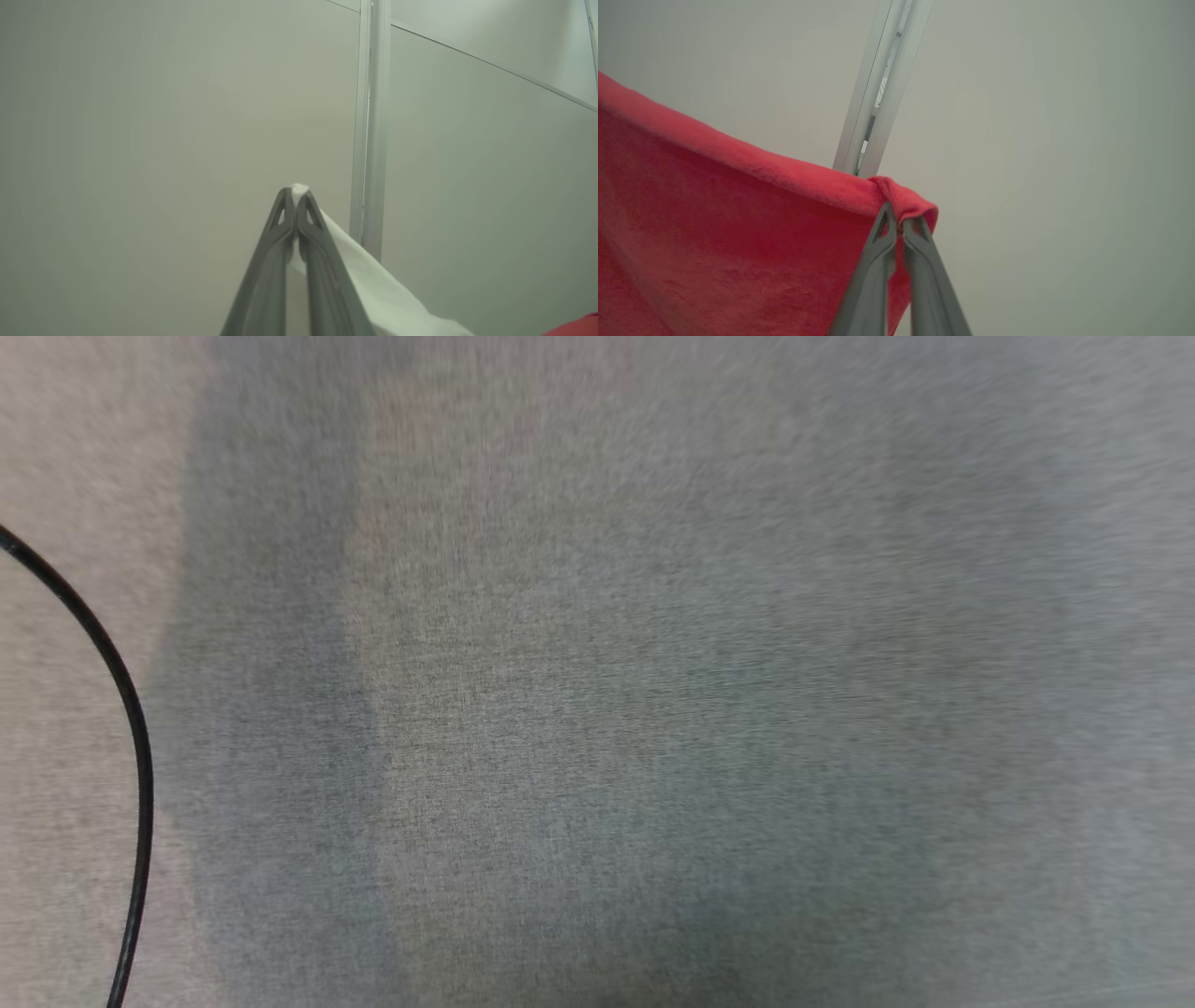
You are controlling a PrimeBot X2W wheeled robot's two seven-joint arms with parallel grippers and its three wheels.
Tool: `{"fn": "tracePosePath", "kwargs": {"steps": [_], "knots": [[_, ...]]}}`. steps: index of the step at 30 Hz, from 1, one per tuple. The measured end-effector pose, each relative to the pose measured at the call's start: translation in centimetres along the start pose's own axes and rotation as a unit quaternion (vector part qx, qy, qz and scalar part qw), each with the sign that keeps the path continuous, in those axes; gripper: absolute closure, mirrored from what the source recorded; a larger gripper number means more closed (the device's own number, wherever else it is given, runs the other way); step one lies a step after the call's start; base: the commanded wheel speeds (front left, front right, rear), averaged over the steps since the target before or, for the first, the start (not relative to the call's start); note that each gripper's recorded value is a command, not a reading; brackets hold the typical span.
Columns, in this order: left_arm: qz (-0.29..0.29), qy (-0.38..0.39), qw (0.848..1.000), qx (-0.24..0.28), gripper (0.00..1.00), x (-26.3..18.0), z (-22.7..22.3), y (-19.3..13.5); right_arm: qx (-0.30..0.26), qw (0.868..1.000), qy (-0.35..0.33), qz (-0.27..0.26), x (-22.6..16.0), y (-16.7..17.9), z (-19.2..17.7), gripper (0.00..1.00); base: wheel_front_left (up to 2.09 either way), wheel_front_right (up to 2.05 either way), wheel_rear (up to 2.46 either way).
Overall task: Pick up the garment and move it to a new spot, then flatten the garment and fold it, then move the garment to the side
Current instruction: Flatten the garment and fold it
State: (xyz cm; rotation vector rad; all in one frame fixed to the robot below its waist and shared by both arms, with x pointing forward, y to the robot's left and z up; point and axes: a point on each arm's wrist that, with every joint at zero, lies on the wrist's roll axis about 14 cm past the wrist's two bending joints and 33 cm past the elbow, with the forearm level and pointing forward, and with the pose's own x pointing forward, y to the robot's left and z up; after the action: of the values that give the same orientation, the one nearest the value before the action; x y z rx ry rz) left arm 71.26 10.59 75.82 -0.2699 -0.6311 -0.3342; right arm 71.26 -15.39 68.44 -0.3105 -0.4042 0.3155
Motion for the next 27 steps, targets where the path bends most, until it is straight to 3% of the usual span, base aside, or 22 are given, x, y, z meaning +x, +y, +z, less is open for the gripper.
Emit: {"fn": "tracePosePath", "kwargs": {"steps": [6,9,16,27], "knots": [[0.002,0.044,0.998,-0.041,1.00,-3.9,-8.7,1.0,0.045,0.994,0.094,0.025,-1.7,4.7,-12.3,1.00,0.00,0.00,0.00],[-0.003,0.081,0.995,-0.064,1.00,-7.3,-12.1,0.7,0.071,0.987,0.135,0.043,-3.8,7.5,-16.5,1.00,0.00,0.00,0.00],[-0.018,0.104,0.990,-0.097,1.00,-14.0,-10.7,-0.3,0.105,0.977,0.176,0.063,-9.5,9.4,-17.5,1.00,0.00,0.00,0.00],[0.058,0.147,0.978,-0.139,1.00,-24.3,-6.8,0.1,0.144,0.965,0.211,0.059,-17.4,10.1,-15.2,1.00,0.00,0.00,0.00]]}}
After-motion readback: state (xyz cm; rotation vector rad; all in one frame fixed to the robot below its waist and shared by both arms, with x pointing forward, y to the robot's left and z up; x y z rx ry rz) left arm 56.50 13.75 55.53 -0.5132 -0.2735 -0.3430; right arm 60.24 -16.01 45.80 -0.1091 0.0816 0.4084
